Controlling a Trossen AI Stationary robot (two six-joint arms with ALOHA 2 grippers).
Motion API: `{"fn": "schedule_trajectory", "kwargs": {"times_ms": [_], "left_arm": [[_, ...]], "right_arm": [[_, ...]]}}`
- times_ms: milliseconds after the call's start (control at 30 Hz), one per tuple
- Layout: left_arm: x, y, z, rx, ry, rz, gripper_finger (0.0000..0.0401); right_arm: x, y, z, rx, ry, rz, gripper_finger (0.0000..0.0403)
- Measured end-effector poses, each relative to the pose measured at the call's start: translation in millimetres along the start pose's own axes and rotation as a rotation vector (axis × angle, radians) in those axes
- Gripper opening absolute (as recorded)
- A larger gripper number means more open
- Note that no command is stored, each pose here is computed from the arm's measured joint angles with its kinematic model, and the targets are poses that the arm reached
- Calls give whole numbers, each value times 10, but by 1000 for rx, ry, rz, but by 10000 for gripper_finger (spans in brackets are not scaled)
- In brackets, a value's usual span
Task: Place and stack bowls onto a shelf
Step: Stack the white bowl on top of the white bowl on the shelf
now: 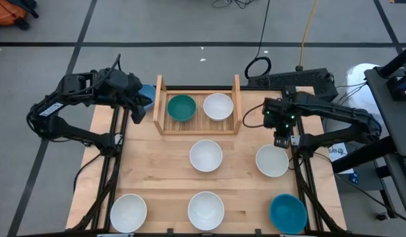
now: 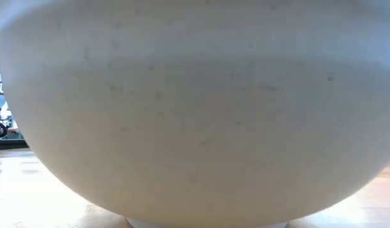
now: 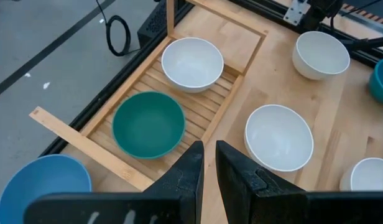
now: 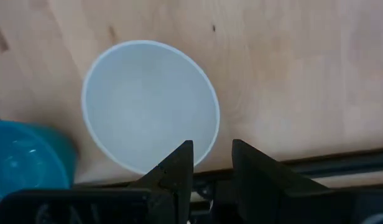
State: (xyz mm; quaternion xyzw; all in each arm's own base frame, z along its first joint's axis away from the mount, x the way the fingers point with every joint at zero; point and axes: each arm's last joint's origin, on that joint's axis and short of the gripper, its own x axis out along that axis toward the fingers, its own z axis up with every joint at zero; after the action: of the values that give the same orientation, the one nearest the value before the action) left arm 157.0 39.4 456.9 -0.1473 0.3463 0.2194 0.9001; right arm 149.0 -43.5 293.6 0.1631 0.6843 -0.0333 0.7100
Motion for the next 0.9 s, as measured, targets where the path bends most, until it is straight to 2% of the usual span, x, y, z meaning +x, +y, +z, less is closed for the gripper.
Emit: {"fn": "schedule_trajectory", "kwargs": {"times_ms": [167,533,700,900], "left_arm": [[0,0,0,0,0,0,47],[0,0,0,-14,0,0,47],[0,0,0,-26,0,0,47],[1,0,0,-29,0,0,47]], "right_arm": [[324,-59,3,2,15,9,105],[783,-140,-14,-27,9,30,105],[880,-150,-33,-30,12,54,105],[905,-157,22,-47,-49,51,105]]}}
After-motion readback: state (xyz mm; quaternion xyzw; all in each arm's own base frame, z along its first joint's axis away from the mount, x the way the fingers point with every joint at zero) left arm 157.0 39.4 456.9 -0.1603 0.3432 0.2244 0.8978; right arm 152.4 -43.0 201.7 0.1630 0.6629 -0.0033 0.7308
